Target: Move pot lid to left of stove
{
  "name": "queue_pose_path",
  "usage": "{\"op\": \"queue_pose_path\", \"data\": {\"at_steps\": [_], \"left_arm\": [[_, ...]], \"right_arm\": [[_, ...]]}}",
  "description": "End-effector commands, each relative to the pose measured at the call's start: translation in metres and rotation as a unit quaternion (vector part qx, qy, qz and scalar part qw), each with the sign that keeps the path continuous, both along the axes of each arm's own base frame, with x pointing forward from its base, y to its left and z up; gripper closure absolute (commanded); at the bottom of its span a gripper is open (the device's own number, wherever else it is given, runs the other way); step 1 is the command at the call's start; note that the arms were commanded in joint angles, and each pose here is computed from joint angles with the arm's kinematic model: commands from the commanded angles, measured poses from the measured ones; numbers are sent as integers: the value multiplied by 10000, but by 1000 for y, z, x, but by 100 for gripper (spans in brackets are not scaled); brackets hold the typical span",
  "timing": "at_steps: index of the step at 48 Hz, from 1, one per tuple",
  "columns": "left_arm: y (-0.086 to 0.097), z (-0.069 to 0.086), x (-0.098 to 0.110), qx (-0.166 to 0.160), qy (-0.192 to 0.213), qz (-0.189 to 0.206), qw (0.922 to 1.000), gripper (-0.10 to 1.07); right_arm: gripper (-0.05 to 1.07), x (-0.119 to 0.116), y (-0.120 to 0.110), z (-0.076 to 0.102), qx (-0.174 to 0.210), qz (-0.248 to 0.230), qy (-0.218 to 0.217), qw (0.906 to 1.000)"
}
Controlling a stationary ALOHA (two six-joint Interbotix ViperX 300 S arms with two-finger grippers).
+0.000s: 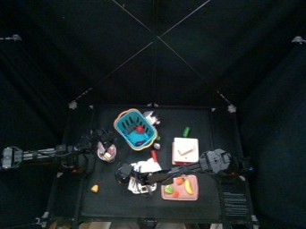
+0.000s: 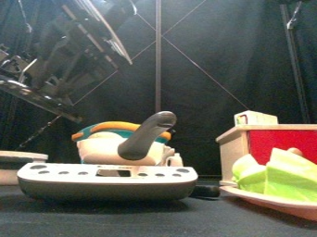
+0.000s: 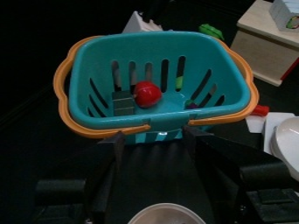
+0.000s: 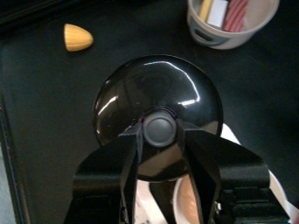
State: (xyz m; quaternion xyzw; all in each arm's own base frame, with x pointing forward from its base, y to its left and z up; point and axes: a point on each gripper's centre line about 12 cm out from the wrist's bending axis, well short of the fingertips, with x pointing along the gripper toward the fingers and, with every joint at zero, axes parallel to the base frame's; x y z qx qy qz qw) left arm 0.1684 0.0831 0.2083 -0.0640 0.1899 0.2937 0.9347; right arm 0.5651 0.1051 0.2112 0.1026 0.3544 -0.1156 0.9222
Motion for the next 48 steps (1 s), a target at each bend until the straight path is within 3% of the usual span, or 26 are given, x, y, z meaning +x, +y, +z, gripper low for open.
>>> {"op": "queue_pose_path", "data": {"at_steps": [1, 23, 37, 48], "left_arm": [[1, 6, 2, 29, -70, 20, 10000, 7], [1, 5, 2, 13, -66, 25, 10000, 7], [1, 4, 1, -33, -63, 48, 10000, 7], [1, 4, 1, -33, -63, 41, 10000, 7]], "right_arm": [[33, 11, 9, 29, 97, 72, -410, 9991], [28, 22, 13, 16, 335, 130, -497, 9981], [14, 23, 13, 16, 412, 165, -572, 9974], [13, 18, 8, 23, 379, 27, -458, 9982]]}}
